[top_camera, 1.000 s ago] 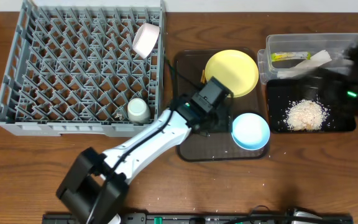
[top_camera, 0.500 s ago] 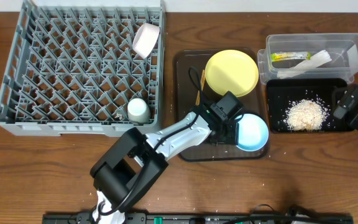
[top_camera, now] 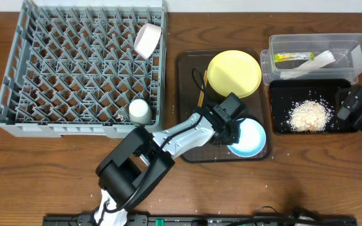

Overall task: Sort waste into correct bins and load items into the dishwasher
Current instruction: 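Grasp the light-blue bowl rim with the left gripper and lift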

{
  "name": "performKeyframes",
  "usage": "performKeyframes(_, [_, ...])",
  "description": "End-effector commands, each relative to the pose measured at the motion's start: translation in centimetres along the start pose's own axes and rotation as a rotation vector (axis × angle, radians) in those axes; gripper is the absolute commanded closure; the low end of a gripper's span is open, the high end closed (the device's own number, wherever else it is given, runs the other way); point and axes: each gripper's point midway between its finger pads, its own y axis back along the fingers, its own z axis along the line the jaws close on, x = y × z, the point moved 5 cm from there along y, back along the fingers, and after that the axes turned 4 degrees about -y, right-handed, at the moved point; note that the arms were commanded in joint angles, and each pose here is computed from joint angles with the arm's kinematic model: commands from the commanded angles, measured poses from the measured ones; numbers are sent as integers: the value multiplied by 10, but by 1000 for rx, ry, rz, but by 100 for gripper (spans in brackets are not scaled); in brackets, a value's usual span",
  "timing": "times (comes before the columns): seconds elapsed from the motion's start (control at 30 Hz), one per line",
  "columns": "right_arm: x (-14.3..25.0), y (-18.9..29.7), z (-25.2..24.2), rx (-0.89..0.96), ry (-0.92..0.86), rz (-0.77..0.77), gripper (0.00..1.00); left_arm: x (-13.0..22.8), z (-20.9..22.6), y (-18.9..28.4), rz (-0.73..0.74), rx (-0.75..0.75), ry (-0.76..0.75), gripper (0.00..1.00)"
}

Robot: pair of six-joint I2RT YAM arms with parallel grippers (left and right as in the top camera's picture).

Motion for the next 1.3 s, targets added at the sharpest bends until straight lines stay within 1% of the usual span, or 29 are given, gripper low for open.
performKeyframes(0.0, [-2,2,0,0,-14,-7,1,3,7,-1,15,-37,4,93])
performKeyframes(0.1, [-2,2,0,0,-14,-7,1,-4,6,18,-4,-31,-24,93])
performKeyframes(0.17, [-2,2,0,0,-15,-7,1,-14,9,36,-42,-52,-47,93])
performKeyframes(0.27, [-2,2,0,0,-15,-7,1,-31,26,74,-142,-144,-74,93])
performKeyframes(0.4, [-2,2,0,0,-14,-7,1,-54,63,141,-316,-323,-92,93])
performKeyframes(0.47, [-2,2,0,0,-14,-7,1,-64,85,176,-407,-429,-90,93])
performKeyframes(0.57, [-2,2,0,0,-15,-7,1,-78,123,230,-547,-651,-80,93])
performKeyframes(0.6, [-2,2,0,0,-15,-7,1,-85,148,263,-620,-830,-77,93])
performKeyframes(0.63, [-2,2,0,0,-14,-7,1,-92,168,286,-656,-987,-79,93])
performKeyframes(0.7, [-2,2,0,0,-15,-7,1,-98,188,304,-684,-1113,-40,93])
performKeyframes(0.8, [-2,2,0,0,-15,-7,1,-104,209,315,-711,-1233,27,93])
performKeyframes(0.9, [-2,2,0,0,-15,-7,1,-112,216,314,-703,-1346,25,92])
performKeyframes(0.93, [-2,2,0,0,-15,-7,1,-118,219,309,-688,-1422,9,93])
performKeyframes(1.03, [-2,2,0,0,-14,-7,1,-128,223,294,-636,-1507,-35,93])
performKeyframes(1.13, [-2,2,0,0,-14,-7,1,-130,228,280,-593,-1575,-36,93])
performKeyframes(1.27, [-2,2,0,0,-14,-7,1,-128,234,264,-540,-1614,-56,93])
